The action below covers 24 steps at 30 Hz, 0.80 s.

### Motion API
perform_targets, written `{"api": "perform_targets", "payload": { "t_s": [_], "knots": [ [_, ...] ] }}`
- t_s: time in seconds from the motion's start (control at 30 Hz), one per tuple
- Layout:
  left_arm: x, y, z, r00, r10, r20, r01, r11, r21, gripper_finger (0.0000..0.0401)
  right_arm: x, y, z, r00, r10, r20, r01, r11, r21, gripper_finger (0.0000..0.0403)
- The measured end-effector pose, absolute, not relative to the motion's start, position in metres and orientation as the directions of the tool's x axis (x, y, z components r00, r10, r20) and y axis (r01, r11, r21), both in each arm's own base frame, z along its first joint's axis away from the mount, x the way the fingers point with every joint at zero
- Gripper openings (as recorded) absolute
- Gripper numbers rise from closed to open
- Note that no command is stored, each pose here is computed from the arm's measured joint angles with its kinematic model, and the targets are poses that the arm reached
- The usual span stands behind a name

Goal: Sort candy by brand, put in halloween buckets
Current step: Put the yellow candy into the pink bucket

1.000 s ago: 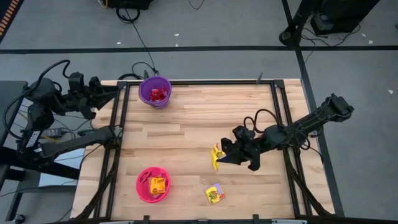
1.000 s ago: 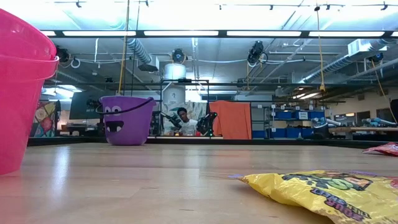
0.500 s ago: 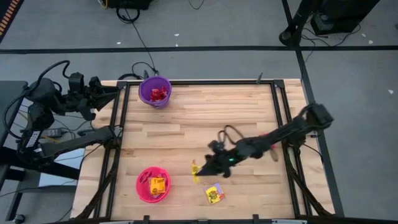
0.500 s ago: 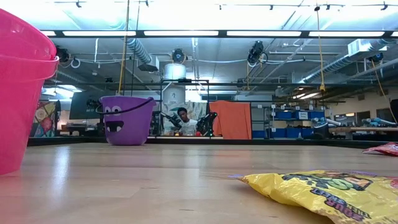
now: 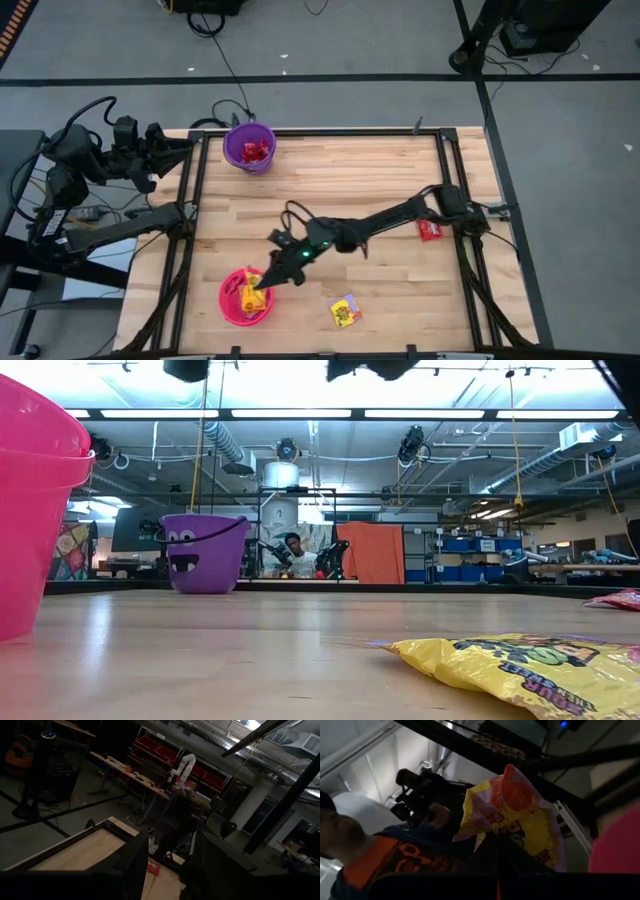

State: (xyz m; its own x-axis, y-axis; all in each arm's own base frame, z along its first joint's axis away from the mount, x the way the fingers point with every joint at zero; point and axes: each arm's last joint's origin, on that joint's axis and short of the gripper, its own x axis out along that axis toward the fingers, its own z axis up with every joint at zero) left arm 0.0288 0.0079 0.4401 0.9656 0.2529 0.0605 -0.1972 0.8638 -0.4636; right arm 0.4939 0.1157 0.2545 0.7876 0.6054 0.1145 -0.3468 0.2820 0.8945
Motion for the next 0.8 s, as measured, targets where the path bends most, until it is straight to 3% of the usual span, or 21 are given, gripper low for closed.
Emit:
{"api": "perform_targets", "payload": {
  "t_s": [0.23,0.43,0.8],
  "knots": [
    [0.029,0.008,0.440,0.969,0.240,0.057,-0.187,0.864,-0.468,0.0182,0.521,0.114,0.261,0.773,0.623,0.119,-0.365,0.284,0.887,0.0004],
    [0.029,0.008,0.437,0.970,0.240,0.033,-0.201,0.871,-0.449,0.0182,0.527,0.114,0.253,0.800,0.600,0.009,-0.245,0.312,0.918,0.0004],
    [0.029,0.008,0.437,0.971,0.239,0.029,-0.204,0.879,-0.430,0.0182,0.527,0.118,0.248,0.837,0.545,-0.047,-0.131,0.284,0.950,0.0004]
  ]
}}
